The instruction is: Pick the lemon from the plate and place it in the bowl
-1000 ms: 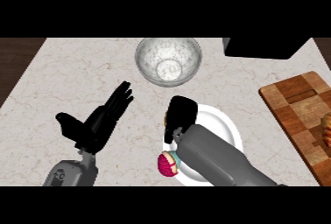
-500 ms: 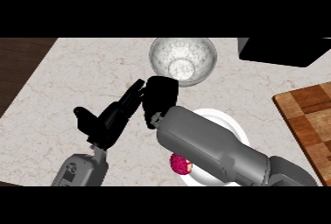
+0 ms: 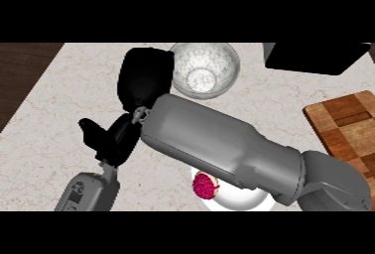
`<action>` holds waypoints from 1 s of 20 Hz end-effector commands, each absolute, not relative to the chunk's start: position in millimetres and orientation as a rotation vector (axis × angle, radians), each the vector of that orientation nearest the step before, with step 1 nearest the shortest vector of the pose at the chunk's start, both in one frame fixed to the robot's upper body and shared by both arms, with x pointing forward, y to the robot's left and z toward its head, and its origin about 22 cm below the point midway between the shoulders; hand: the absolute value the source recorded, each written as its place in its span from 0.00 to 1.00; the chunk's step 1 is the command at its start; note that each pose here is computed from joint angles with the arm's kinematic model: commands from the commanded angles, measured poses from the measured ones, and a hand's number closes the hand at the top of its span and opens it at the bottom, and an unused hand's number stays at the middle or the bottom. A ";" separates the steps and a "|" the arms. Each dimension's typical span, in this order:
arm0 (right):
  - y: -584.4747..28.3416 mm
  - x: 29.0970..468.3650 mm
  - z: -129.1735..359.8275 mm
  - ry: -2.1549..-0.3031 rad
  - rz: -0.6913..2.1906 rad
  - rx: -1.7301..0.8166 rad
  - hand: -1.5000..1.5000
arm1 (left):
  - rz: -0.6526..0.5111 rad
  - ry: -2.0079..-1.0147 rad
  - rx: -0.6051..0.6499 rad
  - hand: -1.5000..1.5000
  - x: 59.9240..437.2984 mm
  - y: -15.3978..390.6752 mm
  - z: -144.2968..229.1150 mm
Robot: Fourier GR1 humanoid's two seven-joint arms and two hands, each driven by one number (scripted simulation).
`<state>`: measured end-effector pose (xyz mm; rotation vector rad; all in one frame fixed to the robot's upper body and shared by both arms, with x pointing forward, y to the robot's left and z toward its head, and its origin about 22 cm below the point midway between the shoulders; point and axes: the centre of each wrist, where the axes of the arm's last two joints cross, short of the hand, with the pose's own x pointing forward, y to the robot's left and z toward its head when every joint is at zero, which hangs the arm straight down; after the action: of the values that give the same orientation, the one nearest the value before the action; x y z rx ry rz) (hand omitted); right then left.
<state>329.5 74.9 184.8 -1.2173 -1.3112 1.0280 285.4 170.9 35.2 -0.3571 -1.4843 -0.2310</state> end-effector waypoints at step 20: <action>77.3 378.9 246.2 -1.271 0.576 -1.353 1.00 | -0.180 -1.474 -0.313 0.50 278.4 186.3 21.4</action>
<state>372.2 78.9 247.4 -1.3575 -1.3626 0.8006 280.1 183.8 26.1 -0.3278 -1.4777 -0.2040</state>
